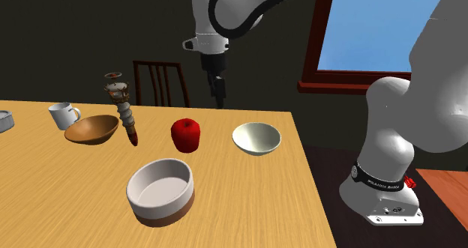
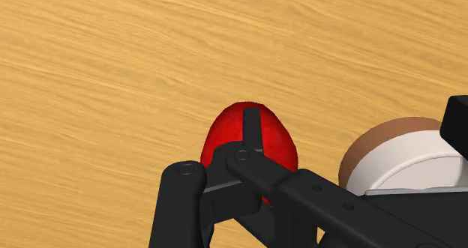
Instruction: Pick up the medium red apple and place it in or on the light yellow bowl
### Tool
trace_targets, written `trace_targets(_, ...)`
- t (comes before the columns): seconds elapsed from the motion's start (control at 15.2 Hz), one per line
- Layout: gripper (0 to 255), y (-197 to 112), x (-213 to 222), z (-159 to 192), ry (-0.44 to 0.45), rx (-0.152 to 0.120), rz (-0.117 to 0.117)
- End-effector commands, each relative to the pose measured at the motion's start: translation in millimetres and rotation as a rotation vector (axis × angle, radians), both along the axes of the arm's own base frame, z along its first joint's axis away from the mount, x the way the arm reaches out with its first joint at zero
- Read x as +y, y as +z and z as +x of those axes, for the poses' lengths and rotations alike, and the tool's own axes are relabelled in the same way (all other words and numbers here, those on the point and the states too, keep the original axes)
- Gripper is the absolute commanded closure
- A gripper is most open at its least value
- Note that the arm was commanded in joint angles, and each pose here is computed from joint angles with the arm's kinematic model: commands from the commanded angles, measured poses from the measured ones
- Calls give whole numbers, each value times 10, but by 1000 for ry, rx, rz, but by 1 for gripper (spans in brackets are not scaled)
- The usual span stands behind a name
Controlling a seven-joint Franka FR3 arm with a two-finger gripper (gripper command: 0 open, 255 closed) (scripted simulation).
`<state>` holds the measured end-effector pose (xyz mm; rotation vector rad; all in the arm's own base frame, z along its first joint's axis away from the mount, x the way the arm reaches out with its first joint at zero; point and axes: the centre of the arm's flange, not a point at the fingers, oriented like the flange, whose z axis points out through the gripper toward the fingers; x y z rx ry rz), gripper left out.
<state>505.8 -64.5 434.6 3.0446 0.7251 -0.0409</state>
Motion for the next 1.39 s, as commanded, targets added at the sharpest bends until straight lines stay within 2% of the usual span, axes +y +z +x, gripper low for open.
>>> trace_targets(0.0,0,-82,-12,201,38,-18,0)
trace_targets(0.53,0,-378,50,1104,182,-85,2)
trace_targets(1.06,0,-780,47,1139,183,-85,2)
trace_targets(1.32,0,-780,47,1139,183,-85,2)
